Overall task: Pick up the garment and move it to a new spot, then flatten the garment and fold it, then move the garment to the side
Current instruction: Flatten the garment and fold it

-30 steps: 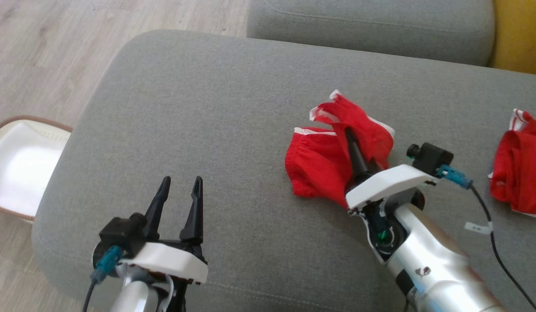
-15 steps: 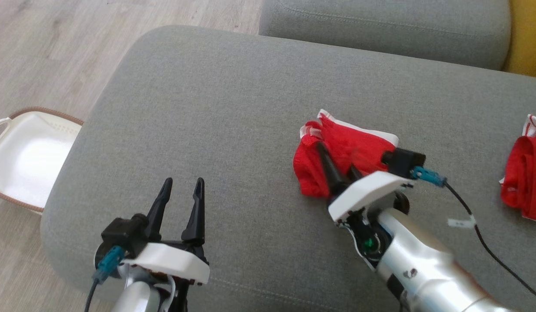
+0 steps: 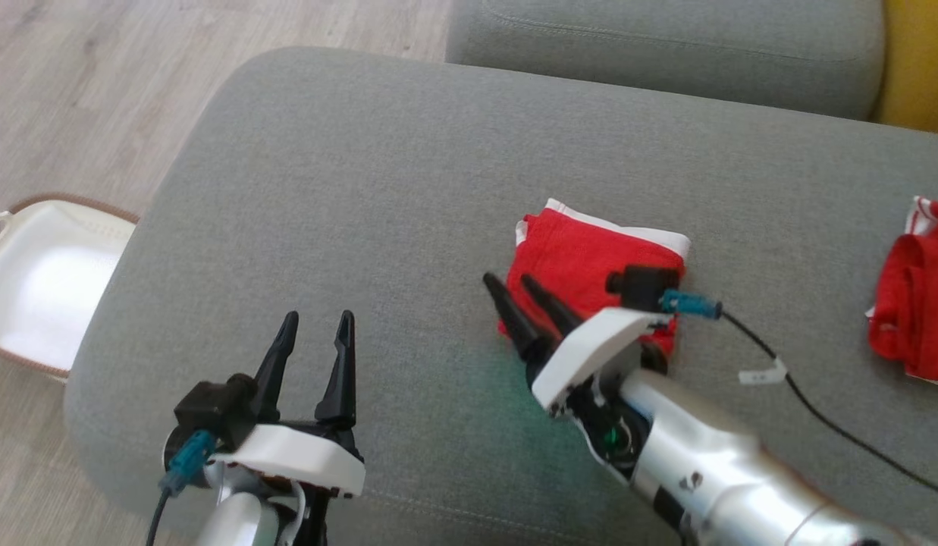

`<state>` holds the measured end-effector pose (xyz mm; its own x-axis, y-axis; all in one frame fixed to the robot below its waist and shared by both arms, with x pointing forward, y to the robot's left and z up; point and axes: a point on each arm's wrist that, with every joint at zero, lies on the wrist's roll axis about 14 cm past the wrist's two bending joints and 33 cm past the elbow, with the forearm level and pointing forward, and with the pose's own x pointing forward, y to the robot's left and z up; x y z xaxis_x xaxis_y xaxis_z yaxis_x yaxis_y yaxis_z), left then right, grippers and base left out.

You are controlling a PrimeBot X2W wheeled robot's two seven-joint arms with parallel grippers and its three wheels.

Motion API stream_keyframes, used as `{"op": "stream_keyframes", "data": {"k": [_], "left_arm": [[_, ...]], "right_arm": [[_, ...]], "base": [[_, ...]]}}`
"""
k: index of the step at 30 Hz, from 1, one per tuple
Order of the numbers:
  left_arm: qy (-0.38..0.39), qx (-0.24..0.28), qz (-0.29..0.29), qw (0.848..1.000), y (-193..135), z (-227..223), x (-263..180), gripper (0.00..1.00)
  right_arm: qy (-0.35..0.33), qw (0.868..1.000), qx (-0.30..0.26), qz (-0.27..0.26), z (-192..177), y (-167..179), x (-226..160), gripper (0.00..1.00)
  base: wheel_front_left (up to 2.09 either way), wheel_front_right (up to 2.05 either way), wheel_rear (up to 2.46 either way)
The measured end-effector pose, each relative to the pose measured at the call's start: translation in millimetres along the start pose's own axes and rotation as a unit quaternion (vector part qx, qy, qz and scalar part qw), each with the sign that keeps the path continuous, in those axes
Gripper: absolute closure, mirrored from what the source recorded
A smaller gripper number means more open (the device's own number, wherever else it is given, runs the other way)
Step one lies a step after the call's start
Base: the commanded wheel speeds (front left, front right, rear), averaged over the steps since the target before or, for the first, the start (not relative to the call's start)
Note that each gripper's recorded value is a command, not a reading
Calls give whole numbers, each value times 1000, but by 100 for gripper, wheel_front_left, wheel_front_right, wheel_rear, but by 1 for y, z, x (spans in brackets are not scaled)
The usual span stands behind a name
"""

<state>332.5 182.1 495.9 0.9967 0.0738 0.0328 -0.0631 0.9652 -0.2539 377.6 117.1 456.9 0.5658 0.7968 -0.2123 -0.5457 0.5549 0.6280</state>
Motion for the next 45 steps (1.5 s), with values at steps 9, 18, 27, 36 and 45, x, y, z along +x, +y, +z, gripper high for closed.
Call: {"op": "stream_keyframes", "data": {"k": [9,18,27,36,45], "left_arm": [[-15,-4,-20,1000,-12,9,11,0],[-43,-11,-53,998,-32,26,27,0],[-53,-17,-80,995,-50,32,38,0],[-36,-16,-97,995,-56,20,40,0],[-29,-16,-93,995,-52,16,39,0]], "right_arm": [[-93,989,-71,-85,81,-51,-12,0],[-225,934,-210,-181,180,-103,-87,0],[-231,898,-245,-282,115,-136,-166,0],[-233,905,-220,-281,86,-126,-183,0],[-229,907,-216,-282,83,-128,-181,66]], "base": [[0,0,0],[0,0,0],[0,0,0],[0,0,0],[0,0,0]]}}
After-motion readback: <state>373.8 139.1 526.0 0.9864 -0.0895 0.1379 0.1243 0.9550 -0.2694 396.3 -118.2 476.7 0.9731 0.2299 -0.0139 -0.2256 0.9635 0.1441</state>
